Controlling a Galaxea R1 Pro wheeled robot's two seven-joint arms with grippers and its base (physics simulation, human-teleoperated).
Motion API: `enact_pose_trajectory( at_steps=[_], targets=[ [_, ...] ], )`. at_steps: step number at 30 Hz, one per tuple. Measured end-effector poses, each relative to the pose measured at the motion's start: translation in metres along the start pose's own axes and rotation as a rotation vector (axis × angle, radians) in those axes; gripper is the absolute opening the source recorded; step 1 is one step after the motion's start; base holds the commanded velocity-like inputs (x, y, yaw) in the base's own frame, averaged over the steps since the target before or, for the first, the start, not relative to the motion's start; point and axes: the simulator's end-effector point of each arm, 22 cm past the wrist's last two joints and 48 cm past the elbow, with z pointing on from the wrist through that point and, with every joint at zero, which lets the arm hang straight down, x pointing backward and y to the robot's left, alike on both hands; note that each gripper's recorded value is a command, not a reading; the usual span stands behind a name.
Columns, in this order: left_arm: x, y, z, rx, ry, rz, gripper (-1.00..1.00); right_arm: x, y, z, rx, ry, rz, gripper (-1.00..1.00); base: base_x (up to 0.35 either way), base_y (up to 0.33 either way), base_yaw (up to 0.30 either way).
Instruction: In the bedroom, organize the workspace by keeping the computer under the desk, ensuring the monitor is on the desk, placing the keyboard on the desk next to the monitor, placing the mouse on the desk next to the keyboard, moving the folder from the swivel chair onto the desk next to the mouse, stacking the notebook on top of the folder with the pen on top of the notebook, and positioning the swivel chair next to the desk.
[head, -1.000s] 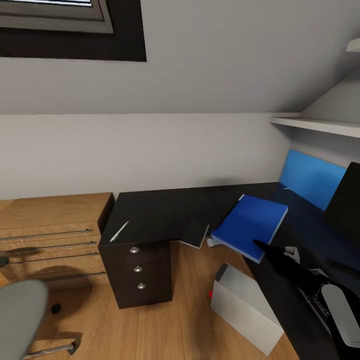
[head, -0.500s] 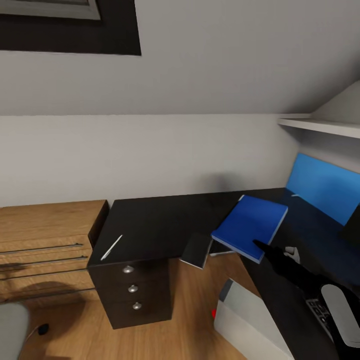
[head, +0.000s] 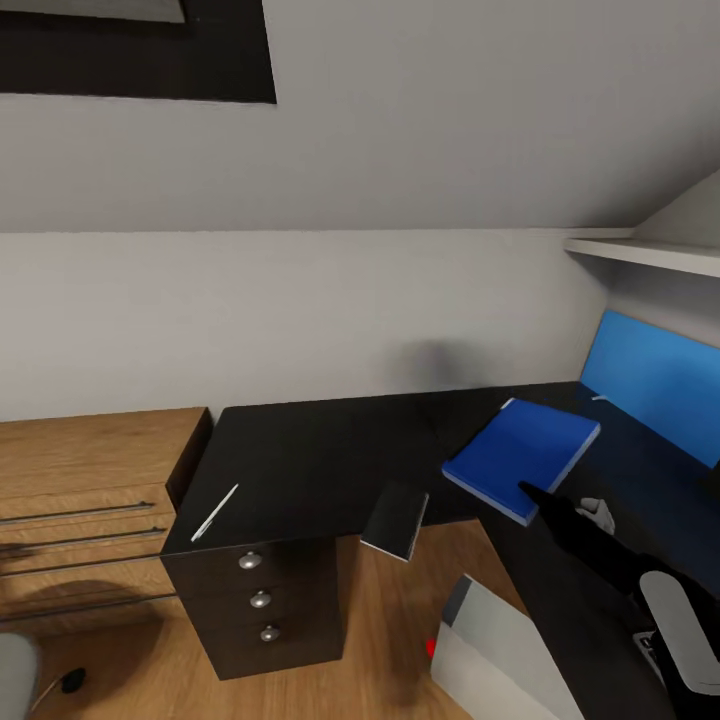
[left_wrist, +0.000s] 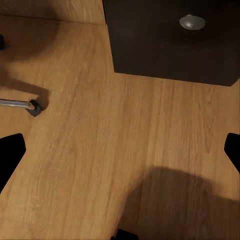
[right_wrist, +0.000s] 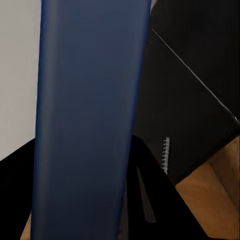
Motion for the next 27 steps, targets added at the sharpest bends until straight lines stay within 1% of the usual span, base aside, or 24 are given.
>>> enact_pose_trajectory(
  at_steps=[1,4,5,6,8,9,10,11,12,13,14,15,17,20,22,23,25,26,27],
  targets=[
    [0.0,0.0,0.0,0.0,0.0,0.0,1.0,-0.001,-0.008,0.0,0.029,-0.007,0.008,-1.0,0.006,0.0,0.0],
    [0.0,-0.001,0.0,0.0,0.0,-0.001,1.0,-0.004,-0.015,0.001,0.056,-0.024,0.044,-1.0,0.003,0.0,0.0],
    [0.0,-0.001,0.0,0.0,0.0,-0.002,1.0,-0.005,-0.018,0.002,0.061,-0.031,0.068,-1.0,0.001,0.0,0.0],
    [0.0,-0.001,0.0,0.0,0.0,-0.002,1.0,-0.011,-0.016,0.007,0.056,-0.045,0.109,-1.0,0.0,0.0,0.0],
    [0.0,0.0,0.0,0.0,0.0,-0.002,1.0,-0.028,-0.004,0.02,0.041,-0.069,0.147,-1.0,0.0,0.0,0.0],
    [0.0,0.0,0.0,0.0,0.0,0.0,1.0,-0.045,-0.011,0.052,0.085,-0.072,0.212,-1.0,0.0,0.0,0.0],
    [0.0,0.0,0.0,0.0,0.0,0.0,1.0,-0.074,0.023,0.066,0.024,-0.108,0.223,-1.0,0.0,0.0,0.0],
    [0.0,0.0,0.0,0.0,0.0,0.0,1.0,-0.081,0.025,0.076,0.03,-0.11,0.237,-1.0,0.0,0.0,0.0],
    [0.0,0.0,0.0,0.0,0.0,0.0,1.0,-0.084,0.026,0.081,0.032,-0.112,0.247,-1.0,0.0,0.0,0.0],
    [0.0,0.0,0.0,0.0,0.0,0.0,1.0,-0.097,0.019,0.105,0.071,-0.141,0.313,-1.0,0.0,0.0,0.0],
    [0.0,0.0,0.0,-0.001,0.0,0.0,1.0,-0.106,0.008,0.121,0.118,-0.206,0.371,-1.0,0.0,0.0,0.0],
    [0.0,0.0,0.0,-0.001,0.0,-0.001,1.0,-0.101,0.01,0.127,0.119,-0.212,0.385,-1.0,0.0,0.0,0.0],
    [0.0,0.001,0.0,-0.002,0.0,-0.002,1.0,-0.091,0.014,0.134,0.119,-0.214,0.397,-1.0,0.0,0.0,0.0],
    [0.0,0.001,0.0,-0.002,0.0,-0.002,1.0,-0.085,0.015,0.138,0.127,-0.222,0.397,-1.0,0.0,0.0,0.0],
    [0.0,0.0,0.0,-0.002,0.0,-0.003,1.0,-0.078,0.017,0.142,0.136,-0.238,0.39,-1.0,0.0,0.0,0.0],
    [0.0,0.0,0.0,-0.001,0.0,-0.003,1.0,-0.074,0.018,0.145,0.144,-0.259,0.381,-1.0,0.0,0.0,0.0],
    [0.0,0.0,0.0,-0.001,0.0,-0.004,1.0,-0.074,0.019,0.146,0.165,-0.332,0.354,-1.0,0.0,0.0,0.0],
    [0.0,0.001,0.0,-0.003,-0.001,-0.004,1.0,-0.071,0.023,0.148,0.182,-0.408,0.326,-1.0,0.0,0.0,0.0],
    [0.0,0.001,0.0,-0.003,-0.001,-0.004,1.0,-0.069,0.025,0.149,0.182,-0.416,0.323,-1.0,0.0,0.0,0.0]
  ],
)
